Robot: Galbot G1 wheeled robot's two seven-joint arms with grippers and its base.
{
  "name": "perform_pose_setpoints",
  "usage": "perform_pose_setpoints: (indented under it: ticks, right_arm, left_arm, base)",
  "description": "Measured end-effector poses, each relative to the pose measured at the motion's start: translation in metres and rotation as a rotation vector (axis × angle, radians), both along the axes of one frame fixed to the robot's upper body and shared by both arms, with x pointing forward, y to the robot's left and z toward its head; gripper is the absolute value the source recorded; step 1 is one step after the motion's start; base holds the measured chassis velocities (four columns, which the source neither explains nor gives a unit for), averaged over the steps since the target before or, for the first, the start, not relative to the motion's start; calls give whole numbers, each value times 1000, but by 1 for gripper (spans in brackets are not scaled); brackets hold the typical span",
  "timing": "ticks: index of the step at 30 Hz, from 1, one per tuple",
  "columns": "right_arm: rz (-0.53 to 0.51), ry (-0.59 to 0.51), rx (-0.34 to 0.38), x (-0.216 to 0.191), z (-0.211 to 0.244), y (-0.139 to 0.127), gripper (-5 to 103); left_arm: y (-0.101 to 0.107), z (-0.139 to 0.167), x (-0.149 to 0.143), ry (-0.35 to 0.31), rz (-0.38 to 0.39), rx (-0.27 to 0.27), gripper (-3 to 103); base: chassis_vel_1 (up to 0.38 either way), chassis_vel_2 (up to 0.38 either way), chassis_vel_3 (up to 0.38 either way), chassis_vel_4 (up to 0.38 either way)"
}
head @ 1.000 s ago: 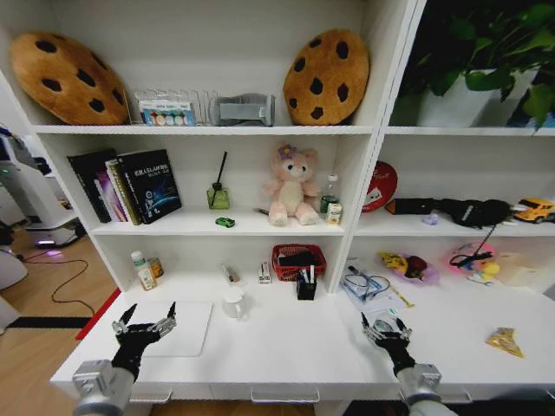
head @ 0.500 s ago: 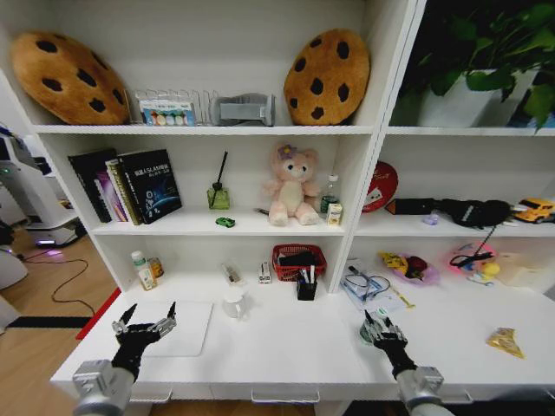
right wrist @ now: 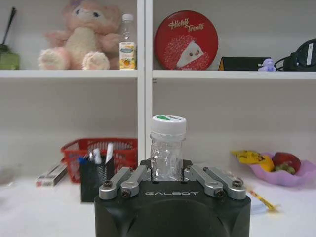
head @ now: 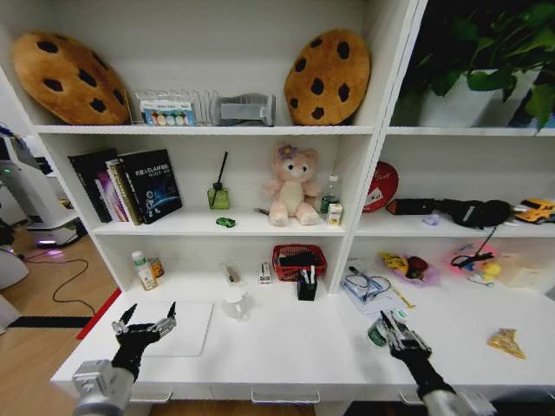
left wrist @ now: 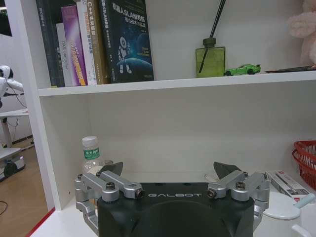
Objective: Organize the objects on the table.
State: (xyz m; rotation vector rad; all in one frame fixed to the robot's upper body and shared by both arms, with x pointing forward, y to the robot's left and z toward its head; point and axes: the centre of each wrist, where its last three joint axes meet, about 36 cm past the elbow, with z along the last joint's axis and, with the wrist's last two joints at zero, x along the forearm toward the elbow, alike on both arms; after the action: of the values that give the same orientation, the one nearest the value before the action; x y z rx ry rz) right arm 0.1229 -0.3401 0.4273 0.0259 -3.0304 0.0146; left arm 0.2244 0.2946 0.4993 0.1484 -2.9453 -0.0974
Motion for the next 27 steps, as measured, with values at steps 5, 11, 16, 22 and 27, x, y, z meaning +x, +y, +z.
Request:
perform_pose_setpoints:
  ticks: [5, 11, 16, 22, 27]
  right_arm:
    - [216, -49, -91, -93, -39, -9, 24]
    - [315, 88, -126, -147, -97, -19, 24]
    - [314, 228, -157, -172, -158, -54, 24]
    - [129, 469, -133, -169, -235, -73, 24]
    - [-91, 693, -23, -146, -267, -69, 24]
  left_arm:
    - [0, 0, 0, 0, 0, 0, 100]
    - [0, 0, 0, 0, 0, 0, 100]
    - [0, 0, 0, 0, 0, 0, 100]
    - [0, 0, 0, 0, 0, 0, 100]
    - [0, 0, 0, 0, 0, 0, 100]
  base:
    - [0, 0, 0, 0]
    - [0, 0, 0, 0]
    - [0, 0, 0, 0]
    - [0, 0, 0, 0]
    - [0, 0, 0, 0]
